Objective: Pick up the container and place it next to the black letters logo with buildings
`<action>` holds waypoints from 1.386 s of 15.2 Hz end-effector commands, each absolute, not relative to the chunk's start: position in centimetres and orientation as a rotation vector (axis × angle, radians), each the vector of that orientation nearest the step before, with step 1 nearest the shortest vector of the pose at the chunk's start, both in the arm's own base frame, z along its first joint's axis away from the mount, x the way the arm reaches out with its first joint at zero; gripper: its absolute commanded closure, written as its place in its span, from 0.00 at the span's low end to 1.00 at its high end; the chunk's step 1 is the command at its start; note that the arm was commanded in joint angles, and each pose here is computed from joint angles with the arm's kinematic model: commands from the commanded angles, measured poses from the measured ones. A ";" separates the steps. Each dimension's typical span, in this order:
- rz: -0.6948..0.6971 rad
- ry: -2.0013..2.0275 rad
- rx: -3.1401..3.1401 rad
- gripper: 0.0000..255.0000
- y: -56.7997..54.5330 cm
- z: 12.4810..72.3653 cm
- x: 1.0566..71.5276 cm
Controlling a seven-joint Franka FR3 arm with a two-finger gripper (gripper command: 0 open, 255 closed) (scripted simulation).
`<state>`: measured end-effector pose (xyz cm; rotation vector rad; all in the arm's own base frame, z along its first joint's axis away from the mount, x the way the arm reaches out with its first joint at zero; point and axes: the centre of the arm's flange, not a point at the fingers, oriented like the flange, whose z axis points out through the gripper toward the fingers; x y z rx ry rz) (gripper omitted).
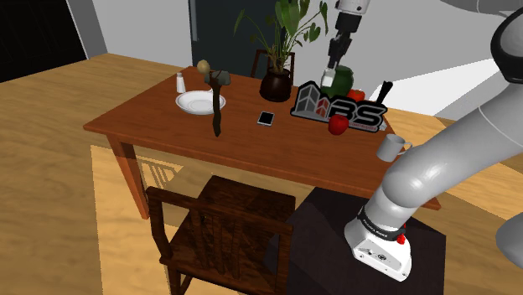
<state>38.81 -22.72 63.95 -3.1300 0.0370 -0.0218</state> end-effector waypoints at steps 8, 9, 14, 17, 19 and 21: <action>-0.021 0.034 -3.130 1.00 -26.5 60.7 36.4; -0.021 0.034 -3.130 1.00 -26.5 60.2 36.4; -0.021 0.034 -3.130 1.00 -26.5 57.6 36.4; -0.021 0.034 -3.130 1.00 -26.5 56.0 36.4; -0.021 0.034 -3.130 1.00 -26.5 54.9 36.4; -0.021 0.034 -3.130 1.00 -26.5 53.9 36.4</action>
